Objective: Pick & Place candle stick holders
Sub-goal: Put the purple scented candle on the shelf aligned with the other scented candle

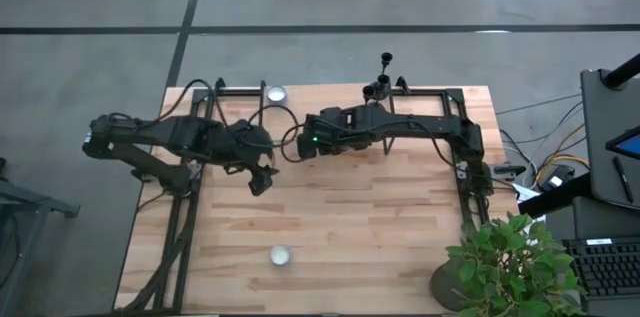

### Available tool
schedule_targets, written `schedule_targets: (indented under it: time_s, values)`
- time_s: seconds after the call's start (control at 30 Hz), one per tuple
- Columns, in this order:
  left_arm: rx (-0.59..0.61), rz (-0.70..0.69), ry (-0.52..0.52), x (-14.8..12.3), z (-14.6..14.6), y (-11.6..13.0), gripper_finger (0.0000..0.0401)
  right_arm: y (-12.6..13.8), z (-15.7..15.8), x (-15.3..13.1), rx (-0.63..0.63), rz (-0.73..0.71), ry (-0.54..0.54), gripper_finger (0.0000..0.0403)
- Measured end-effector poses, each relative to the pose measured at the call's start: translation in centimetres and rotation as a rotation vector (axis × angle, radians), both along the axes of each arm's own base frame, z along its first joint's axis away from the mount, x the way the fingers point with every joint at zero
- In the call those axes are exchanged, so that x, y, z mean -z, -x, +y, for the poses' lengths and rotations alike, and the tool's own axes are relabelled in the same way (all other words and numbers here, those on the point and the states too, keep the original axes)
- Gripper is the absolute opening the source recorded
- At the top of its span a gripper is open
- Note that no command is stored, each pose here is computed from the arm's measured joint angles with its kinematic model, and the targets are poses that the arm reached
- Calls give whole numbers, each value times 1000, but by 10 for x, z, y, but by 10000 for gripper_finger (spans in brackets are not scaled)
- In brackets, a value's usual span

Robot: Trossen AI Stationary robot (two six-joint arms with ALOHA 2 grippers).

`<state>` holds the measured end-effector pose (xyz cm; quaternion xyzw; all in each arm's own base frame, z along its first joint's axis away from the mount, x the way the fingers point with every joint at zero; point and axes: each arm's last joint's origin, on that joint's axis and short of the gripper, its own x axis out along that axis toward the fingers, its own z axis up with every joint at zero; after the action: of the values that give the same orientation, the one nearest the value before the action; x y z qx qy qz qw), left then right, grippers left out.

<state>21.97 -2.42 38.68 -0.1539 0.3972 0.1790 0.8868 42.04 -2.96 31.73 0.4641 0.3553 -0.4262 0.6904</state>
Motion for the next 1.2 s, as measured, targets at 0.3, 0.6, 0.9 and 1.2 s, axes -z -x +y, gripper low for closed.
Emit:
schedule_targets:
  time_s: [0.3,0.6,0.9,1.2]
  values:
    - [-55,-84,-50,-13,5,16,300,1,-3,-1,291,-87,-48,8]
    - [-57,-116,-55,-17,6,21,301,3,-24,1,472,-124,-118,8]
    - [-71,-128,-70,-19,7,24,300,4,-31,2,565,-152,-130,8]
    - [-71,-128,-62,-19,6,24,301,6,-45,7,594,-138,-131,8]
